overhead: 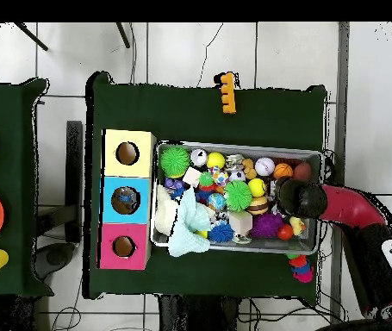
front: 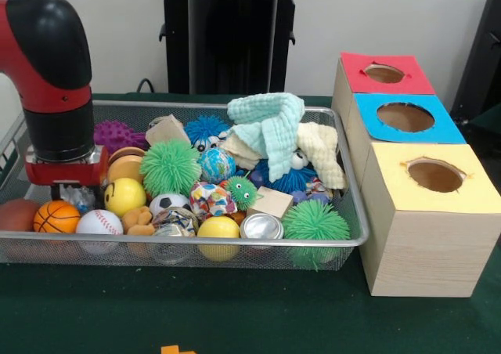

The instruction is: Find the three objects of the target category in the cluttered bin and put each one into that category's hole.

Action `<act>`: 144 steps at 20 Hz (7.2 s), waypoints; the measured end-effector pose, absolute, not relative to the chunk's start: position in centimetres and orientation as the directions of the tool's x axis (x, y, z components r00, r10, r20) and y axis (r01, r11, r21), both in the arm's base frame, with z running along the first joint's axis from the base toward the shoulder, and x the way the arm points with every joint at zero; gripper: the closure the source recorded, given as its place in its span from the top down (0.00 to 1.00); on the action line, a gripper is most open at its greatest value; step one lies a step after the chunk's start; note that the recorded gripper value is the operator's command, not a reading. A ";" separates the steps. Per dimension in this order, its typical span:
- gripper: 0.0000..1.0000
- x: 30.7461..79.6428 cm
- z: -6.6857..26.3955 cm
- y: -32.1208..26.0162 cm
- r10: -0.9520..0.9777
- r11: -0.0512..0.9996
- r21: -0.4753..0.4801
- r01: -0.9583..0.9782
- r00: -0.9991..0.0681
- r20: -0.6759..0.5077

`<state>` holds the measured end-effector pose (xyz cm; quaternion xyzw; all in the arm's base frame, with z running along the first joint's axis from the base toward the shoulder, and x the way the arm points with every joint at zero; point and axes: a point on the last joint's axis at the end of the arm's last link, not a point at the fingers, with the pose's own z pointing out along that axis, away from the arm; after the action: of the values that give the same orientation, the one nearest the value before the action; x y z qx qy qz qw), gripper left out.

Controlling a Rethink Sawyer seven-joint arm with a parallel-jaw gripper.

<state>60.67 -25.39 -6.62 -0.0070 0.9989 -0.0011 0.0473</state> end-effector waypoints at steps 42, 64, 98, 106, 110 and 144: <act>1.00 58.7 -6.6 -29.7 0.039 0.999 -0.014 0.042 -0.991 -0.130; 1.00 57.4 -5.6 -28.7 0.006 1.000 -0.018 0.008 -0.993 -0.120; 1.00 54.2 1.7 -27.3 -0.034 0.999 -0.045 -0.030 -0.996 -0.087; 1.00 53.2 4.0 -28.8 -0.013 0.998 -0.065 -0.008 -0.996 -0.083; 1.00 52.7 4.0 -29.6 0.002 0.998 -0.066 0.008 -0.997 -0.082; 1.00 47.1 -2.1 -28.2 -0.076 0.997 -0.032 -0.076 -0.997 -0.013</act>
<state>47.13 -28.22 -2.12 -0.0380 0.9991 -0.0157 0.0069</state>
